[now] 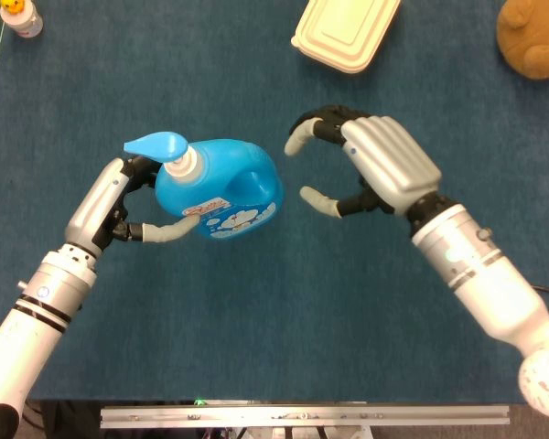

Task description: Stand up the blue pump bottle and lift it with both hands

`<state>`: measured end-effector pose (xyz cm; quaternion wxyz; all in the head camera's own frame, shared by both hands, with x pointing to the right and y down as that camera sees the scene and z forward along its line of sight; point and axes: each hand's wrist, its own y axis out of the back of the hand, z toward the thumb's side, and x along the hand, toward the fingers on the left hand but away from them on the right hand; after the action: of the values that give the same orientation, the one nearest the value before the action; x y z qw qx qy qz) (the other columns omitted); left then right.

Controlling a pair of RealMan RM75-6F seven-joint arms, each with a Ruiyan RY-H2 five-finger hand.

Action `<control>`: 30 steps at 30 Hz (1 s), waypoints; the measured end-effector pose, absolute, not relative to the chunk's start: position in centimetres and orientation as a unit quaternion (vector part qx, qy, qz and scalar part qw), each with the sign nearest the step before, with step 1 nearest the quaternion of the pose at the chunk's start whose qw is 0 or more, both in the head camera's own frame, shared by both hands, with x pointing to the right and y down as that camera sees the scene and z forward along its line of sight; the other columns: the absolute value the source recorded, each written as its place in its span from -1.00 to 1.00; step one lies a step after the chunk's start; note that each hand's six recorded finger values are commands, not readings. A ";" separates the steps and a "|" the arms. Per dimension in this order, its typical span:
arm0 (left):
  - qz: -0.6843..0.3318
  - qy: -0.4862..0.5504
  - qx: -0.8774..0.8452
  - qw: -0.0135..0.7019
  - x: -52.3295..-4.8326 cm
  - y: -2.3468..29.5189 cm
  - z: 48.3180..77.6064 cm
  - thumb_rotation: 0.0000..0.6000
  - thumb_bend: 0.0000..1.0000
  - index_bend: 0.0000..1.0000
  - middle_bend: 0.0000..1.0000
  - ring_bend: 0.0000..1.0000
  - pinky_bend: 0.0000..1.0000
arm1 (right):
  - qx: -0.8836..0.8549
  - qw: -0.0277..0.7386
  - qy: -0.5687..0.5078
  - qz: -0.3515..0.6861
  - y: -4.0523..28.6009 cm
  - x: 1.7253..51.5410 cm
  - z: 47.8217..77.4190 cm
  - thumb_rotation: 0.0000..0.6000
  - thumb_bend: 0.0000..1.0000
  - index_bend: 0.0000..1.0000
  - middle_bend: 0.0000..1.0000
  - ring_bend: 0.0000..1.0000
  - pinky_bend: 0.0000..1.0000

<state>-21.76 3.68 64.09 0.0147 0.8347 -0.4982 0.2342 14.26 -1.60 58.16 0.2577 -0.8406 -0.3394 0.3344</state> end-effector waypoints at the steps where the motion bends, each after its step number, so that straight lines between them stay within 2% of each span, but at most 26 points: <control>1: 0.234 -0.497 0.835 0.015 -21.8 3.7 64.1 1.00 -0.55 -0.18 -0.23 -0.18 -0.13 | -0.840 0.258 -0.341 0.334 -1.6 14.1 58.1 1.00 -0.49 -0.18 -0.40 -0.60 -0.49; 9: 0.230 -0.489 0.841 0.019 -22.0 3.9 63.9 1.00 -0.55 -0.18 -0.25 -0.20 -0.17 | -0.840 0.250 -0.344 0.338 -1.9 13.7 58.6 1.00 -0.53 -0.22 -0.41 -0.63 -0.49; 13: 0.229 -0.482 0.845 0.019 -22.1 4.0 63.8 1.00 -0.55 -0.18 -0.25 -0.20 -0.17 | -0.841 0.246 -0.344 0.338 -2.2 13.7 58.8 1.00 -0.61 -0.27 -0.42 -0.64 -0.49; 30: 0.226 -0.466 0.855 0.014 -20.7 4.4 63.9 1.00 -0.55 -0.18 -0.25 -0.21 -0.17 | -0.858 0.215 -0.327 0.332 -1.9 11.5 59.6 1.00 -0.62 -0.27 -0.42 -0.64 -0.49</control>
<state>-20.67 4.39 63.88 0.0139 0.8552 -0.4661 0.2263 11.54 -1.92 59.58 0.2153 -0.8584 -0.3269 0.3316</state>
